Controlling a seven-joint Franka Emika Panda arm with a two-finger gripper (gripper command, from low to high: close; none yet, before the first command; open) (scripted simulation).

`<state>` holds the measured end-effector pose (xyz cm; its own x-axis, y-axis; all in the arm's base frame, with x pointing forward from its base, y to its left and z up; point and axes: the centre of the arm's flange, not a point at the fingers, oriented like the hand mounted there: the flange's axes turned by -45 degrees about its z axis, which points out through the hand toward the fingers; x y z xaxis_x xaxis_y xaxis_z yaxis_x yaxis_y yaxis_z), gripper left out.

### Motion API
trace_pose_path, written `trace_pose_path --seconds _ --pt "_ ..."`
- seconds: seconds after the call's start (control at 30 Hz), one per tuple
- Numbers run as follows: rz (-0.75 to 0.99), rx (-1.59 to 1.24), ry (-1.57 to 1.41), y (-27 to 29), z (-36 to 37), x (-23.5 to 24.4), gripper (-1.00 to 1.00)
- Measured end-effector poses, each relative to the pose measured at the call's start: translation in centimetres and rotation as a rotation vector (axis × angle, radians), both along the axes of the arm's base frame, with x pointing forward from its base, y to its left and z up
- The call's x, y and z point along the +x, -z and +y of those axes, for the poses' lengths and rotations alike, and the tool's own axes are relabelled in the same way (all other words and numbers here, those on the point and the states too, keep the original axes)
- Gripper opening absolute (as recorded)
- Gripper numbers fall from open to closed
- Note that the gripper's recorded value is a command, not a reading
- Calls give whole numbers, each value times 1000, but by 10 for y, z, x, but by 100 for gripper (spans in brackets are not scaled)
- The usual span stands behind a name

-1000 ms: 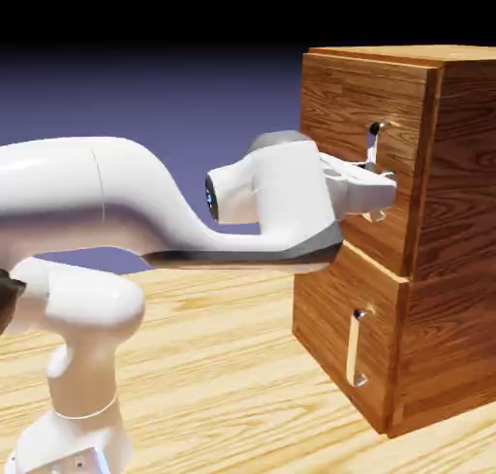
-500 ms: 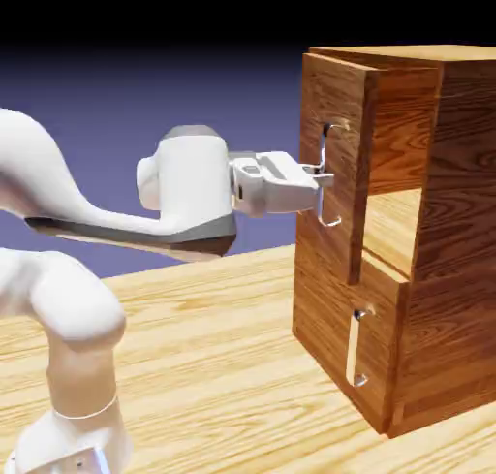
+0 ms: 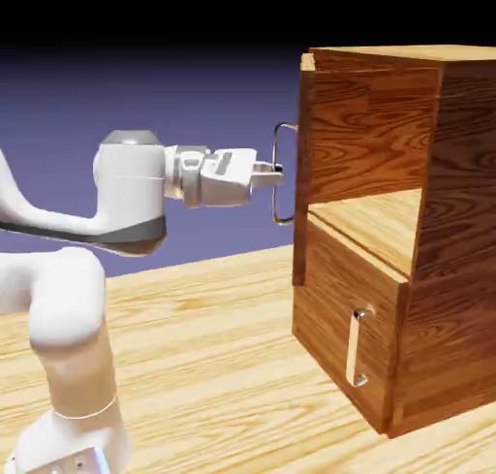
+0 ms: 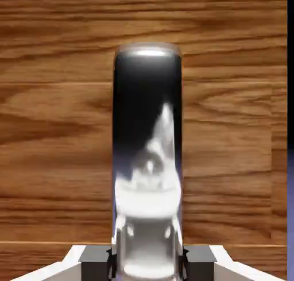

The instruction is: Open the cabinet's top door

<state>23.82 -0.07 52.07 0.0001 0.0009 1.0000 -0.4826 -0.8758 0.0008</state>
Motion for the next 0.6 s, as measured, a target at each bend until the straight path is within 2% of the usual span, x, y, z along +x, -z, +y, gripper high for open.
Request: trace_pose_path --seconds 0.6 --pt "0 0 257 0 76 -41 -100"
